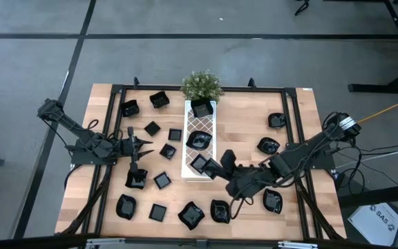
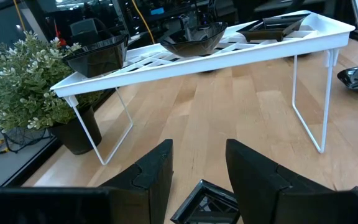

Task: Pick & Place Mini shaped plates
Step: Stack the square plate on top of the square plate on the shelf

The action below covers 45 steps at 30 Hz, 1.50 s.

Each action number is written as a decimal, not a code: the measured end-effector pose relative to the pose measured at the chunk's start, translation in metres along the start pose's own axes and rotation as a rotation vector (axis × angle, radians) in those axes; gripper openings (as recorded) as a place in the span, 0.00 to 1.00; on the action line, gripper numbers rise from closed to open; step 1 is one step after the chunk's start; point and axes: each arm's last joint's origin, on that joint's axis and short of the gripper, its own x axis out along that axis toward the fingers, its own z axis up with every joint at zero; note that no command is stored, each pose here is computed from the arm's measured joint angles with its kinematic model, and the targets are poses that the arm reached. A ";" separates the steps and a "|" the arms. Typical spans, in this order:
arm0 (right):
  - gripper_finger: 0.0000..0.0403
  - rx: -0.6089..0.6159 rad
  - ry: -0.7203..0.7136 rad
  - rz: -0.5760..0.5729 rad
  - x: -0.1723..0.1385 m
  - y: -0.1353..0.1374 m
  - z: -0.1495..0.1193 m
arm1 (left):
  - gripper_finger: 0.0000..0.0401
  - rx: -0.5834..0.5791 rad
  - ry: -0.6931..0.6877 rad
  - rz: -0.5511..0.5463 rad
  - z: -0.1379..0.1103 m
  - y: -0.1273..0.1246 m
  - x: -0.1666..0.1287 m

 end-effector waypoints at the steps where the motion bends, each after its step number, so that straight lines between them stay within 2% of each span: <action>1: 0.02 -0.010 -0.001 -0.005 0.004 0.000 0.001 | 0.36 0.000 0.000 0.000 0.000 0.000 0.000; 7: 0.02 -0.031 -0.008 -0.038 0.026 -0.001 0.004 | 0.36 0.000 0.000 0.000 0.000 0.000 0.000; 15: 0.02 -0.050 0.006 -0.015 0.043 -0.005 -0.002 | 0.36 0.000 0.000 0.000 0.000 0.000 0.000; 25: 0.02 -0.050 0.043 0.027 0.049 -0.010 -0.013 | 0.36 0.000 0.000 0.000 0.000 0.000 0.000; 45: 0.07 -0.053 0.046 0.032 0.049 -0.009 -0.013 | 0.36 0.000 0.000 0.000 0.000 0.000 0.000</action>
